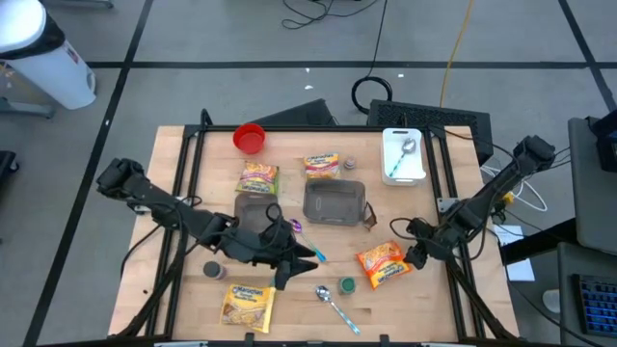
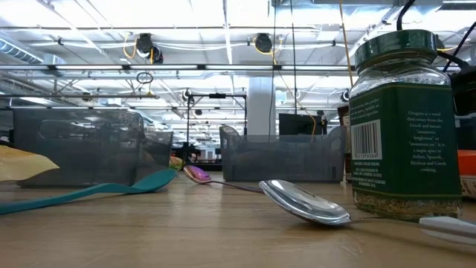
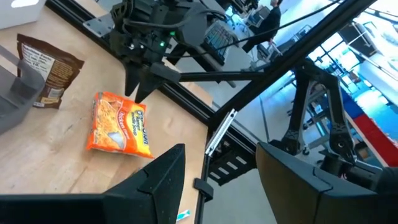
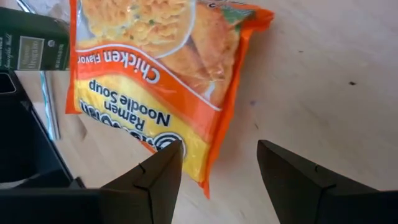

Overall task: Pick & Place Food Item
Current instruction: Put the orange noodle pack into the left black bin

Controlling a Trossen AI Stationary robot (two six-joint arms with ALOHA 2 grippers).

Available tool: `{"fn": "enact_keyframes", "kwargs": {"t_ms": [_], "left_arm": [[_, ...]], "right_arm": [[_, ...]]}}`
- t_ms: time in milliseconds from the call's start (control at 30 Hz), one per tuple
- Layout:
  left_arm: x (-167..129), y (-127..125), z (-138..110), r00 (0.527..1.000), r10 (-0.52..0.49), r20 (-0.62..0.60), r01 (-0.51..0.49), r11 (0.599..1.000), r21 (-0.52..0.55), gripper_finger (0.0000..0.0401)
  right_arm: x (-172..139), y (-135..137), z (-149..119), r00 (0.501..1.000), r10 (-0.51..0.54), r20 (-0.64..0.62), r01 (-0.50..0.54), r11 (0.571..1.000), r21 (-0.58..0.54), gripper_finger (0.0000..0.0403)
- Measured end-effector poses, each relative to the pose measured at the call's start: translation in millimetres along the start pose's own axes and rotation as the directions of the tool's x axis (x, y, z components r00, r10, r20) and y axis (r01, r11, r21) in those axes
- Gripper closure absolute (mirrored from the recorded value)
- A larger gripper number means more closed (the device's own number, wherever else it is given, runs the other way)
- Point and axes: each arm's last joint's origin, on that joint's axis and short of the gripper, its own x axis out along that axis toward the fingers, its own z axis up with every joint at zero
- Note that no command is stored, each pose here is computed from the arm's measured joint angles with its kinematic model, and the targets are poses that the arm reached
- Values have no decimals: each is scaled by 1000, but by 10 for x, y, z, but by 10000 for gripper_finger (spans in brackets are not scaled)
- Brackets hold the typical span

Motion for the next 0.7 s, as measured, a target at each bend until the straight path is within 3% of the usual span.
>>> {"fn": "enact_keyframes", "kwargs": {"t_ms": [500,700], "left_arm": [[8,20,23,1000,6,6,-6,1000,5,194],[8,19,22,1000,5,6,-5,1000,1,194]], "right_arm": [[145,27,-31,997,-48,-58,47,999,-21,204],[163,31,-38,996,-54,-78,52,998,-24,246]]}}
